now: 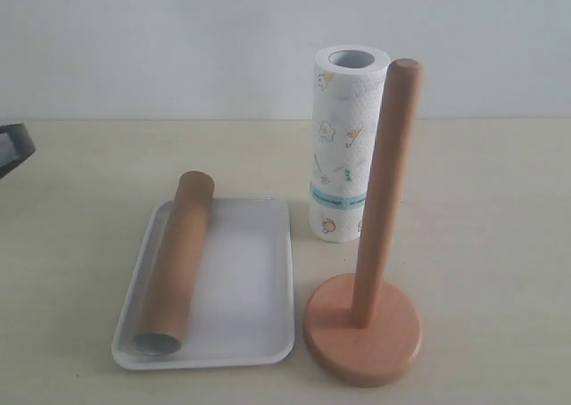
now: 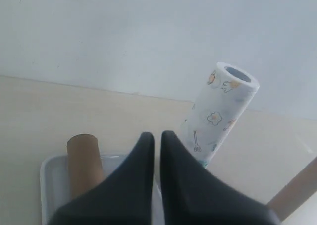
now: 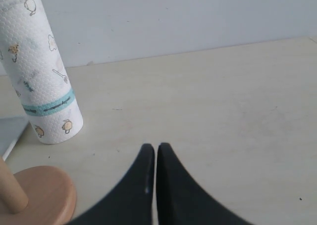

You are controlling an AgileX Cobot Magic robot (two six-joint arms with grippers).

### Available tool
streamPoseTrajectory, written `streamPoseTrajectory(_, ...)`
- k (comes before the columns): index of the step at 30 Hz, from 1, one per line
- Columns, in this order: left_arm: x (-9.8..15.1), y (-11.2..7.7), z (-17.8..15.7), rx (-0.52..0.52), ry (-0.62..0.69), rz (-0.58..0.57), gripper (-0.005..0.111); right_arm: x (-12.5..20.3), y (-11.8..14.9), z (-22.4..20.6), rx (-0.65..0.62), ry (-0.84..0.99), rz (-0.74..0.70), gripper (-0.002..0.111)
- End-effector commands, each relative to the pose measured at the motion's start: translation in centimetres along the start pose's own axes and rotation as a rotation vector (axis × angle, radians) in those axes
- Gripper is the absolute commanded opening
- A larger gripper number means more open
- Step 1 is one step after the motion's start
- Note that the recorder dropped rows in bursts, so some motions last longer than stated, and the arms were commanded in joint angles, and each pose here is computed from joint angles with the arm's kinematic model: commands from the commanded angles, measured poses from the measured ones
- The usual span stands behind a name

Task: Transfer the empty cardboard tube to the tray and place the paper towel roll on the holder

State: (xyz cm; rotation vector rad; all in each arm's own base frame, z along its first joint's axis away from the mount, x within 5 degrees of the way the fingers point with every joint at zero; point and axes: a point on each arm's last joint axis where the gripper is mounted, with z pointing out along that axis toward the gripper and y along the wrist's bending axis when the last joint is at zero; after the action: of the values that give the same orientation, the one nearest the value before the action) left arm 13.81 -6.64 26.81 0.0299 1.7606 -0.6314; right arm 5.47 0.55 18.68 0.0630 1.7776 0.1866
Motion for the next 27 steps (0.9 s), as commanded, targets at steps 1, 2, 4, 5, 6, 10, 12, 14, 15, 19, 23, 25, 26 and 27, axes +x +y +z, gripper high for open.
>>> streamPoseTrajectory(1,1.9,0.9,-1.8,0.009,-0.028,-0.039,0.004,-0.1,0.0,0.0,0.002,-0.012,-0.001,0.001)
streamPoseTrajectory(2,2.3,1.1,-2.1,0.006,-0.02,-0.039,0.004,-0.1,0.0,0.0,0.002,-0.012,-0.001,0.001)
streamPoseTrajectory(4,2.8,1.3,-2.5,0.006,-0.019,-0.039,0.004,-0.1,0.0,0.0,0.002,-0.012,-0.001,0.001)
streamPoseTrajectory(5,2.9,1.3,-2.6,0.007,-0.022,-0.039,0.004,-0.1,0.0,0.0,0.002,-0.012,-0.001,0.001)
streamPoseTrajectory(6,2.9,1.3,-2.7,0.007,-0.023,-0.039,0.004,-0.1,0.0,0.0,0.002,-0.012,-0.001,0.001)
streamPoseTrajectory(10,2.9,1.3,-2.7,0.011,-0.031,-0.039,0.004,-0.3,0.0,0.0,-0.003,-0.032,0.008,0.001)
streamPoseTrajectory(12,2.9,1.3,-2.7,0.011,-0.031,-0.039,0.004,-0.4,0.0,-0.1,-0.004,-0.042,0.008,0.001)
streamPoseTrajectory(14,2.9,1.3,-2.7,0.011,-0.031,-0.039,0.004,-0.4,0.0,-0.1,-0.004,-0.04,0.008,0.001)
streamPoseTrajectory(15,2.9,1.3,-2.7,0.011,-0.031,-0.039,0.004,-0.4,0.0,-0.1,-0.004,-0.04,0.008,0.001)
streamPoseTrajectory(19,2.9,1.3,-2.7,0.011,-0.031,-0.039,0.004,-0.4,0.0,-0.1,-0.004,-0.04,0.008,0.001)
streamPoseTrajectory(23,2.9,1.3,-2.7,0.011,-0.031,-0.039,0.004,-0.4,0.0,-0.1,-0.004,-0.04,0.008,0.001)
streamPoseTrajectory(25,2.8,1.3,-2.9,0.013,-0.033,-0.026,0.004,-0.4,0.0,-0.1,-0.004,-0.04,0.008,0.001)
streamPoseTrajectory(26,2.7,1.2,-3.2,0.016,-0.047,0.005,0.004,-0.4,0.0,-0.1,-0.004,-0.04,0.008,0.001)
streamPoseTrajectory(27,2.4,1.1,-4.1,0.027,-0.076,0.049,0.004,-0.4,0.0,-0.1,-0.004,-0.04,0.008,0.001)
